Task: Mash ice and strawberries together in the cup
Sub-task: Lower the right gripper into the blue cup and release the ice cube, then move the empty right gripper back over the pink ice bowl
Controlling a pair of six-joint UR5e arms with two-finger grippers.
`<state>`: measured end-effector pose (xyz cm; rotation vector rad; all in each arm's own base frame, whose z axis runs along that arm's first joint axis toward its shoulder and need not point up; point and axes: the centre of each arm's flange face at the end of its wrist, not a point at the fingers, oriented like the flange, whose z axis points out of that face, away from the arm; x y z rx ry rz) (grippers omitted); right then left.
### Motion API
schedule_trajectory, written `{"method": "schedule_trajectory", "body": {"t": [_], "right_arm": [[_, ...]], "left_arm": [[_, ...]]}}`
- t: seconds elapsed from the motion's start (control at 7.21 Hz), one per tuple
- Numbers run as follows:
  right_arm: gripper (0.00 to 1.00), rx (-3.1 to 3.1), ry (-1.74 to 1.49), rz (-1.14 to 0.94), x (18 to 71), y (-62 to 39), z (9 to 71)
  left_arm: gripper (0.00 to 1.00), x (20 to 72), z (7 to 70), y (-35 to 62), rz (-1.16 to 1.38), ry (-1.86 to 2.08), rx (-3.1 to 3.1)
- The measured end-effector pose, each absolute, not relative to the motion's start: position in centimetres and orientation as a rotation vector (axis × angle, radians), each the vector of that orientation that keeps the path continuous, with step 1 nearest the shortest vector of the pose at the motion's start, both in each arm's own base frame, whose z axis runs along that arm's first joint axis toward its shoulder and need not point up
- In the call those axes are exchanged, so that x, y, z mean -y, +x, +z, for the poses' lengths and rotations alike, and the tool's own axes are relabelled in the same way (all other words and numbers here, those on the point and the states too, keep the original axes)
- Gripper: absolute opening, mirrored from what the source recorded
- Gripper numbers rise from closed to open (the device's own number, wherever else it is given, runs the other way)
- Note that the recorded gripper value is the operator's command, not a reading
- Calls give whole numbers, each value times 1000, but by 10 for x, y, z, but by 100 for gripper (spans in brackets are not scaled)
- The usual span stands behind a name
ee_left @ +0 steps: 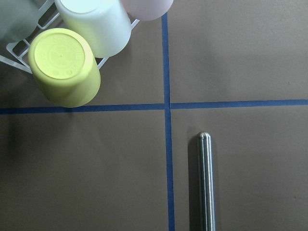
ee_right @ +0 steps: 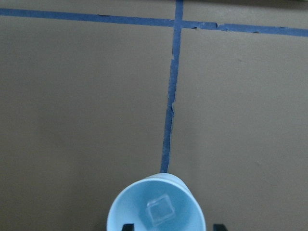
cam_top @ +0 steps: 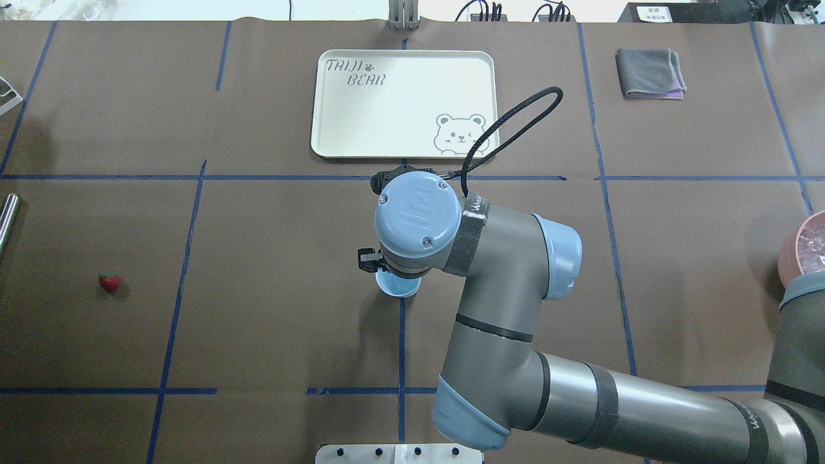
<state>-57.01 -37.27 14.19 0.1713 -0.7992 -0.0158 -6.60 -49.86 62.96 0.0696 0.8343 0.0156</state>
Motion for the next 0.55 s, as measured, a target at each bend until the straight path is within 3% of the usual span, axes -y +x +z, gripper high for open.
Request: {"method": "schedule_trajectory", "body": {"t": [0.28, 0.55], "right_arm": [[97, 802, 173, -14, 373, -570, 140], [99, 812, 184, 21, 388, -547, 132]], "left_arm": [[100, 500, 628, -66, 17, 73, -835], [100, 501, 627, -66, 17, 74, -835]]}}
